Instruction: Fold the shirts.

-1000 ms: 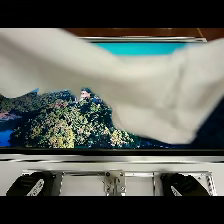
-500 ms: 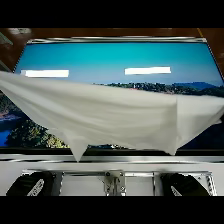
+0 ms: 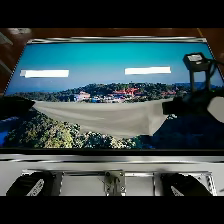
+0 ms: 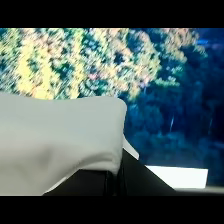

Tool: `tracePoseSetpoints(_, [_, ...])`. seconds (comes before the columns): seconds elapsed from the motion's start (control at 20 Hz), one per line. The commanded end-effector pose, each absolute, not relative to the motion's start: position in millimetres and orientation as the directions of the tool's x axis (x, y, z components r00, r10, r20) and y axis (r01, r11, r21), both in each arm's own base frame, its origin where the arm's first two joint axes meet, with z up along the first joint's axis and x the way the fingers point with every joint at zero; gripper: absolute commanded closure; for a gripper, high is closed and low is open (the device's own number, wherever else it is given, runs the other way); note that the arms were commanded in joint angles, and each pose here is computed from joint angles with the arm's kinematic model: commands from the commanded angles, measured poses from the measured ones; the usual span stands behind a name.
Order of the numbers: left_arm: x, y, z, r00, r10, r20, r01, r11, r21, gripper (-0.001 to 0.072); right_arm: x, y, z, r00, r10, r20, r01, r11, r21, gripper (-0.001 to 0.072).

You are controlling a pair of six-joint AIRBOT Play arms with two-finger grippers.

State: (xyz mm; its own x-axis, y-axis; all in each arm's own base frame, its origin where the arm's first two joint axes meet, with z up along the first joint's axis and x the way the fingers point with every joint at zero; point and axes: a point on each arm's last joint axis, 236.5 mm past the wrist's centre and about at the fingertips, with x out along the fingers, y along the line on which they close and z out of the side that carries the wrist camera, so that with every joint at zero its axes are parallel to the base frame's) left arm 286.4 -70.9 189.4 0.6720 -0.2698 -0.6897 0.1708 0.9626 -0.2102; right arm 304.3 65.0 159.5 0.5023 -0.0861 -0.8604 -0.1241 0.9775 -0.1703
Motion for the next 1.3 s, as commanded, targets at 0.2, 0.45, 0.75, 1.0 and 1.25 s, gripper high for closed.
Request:
tracePoseSetpoints(0.2, [301.6,-96.9,74.6,0.526,-0.367,-0.767,0.084,0.92,-0.383,0.0672,452.2,70.3,57.4,0.602,-0.158,-0.783,-0.003,0.98,-0.2,0.0647])
tracePoseSetpoints(0.45, [324.2,-106.3,39.2,0.515,-0.401,-0.758,0.006,0.886,-0.464,0.0672,452.1,83.5,-19.2,0.426,0.045,-0.903,0.171,0.977,0.13,0.0647])
tracePoseSetpoints(0.75, [336.2,-103.5,10.7,0.478,-0.384,-0.79,-0.04,0.889,-0.457,0.0672,445.4,89.7,-16.9,0.404,0.082,-0.911,0.094,0.987,0.131,0.0018])
tracePoseSetpoints(1.0, [336.2,-103.6,10.9,0.479,-0.385,-0.789,-0.04,0.889,-0.457,0.0672,405.5,22.4,-1.1,0.276,-0.046,-0.96,0.047,0.998,-0.034,0.002])
tracePoseSetpoints(1.25, [335.0,-103.9,10.4,0.474,-0.386,-0.792,-0.04,0.888,-0.457,0.0671,364.3,31.2,-35.5,0.14,0.315,-0.939,0.198,0.92,0.338,0.0021])
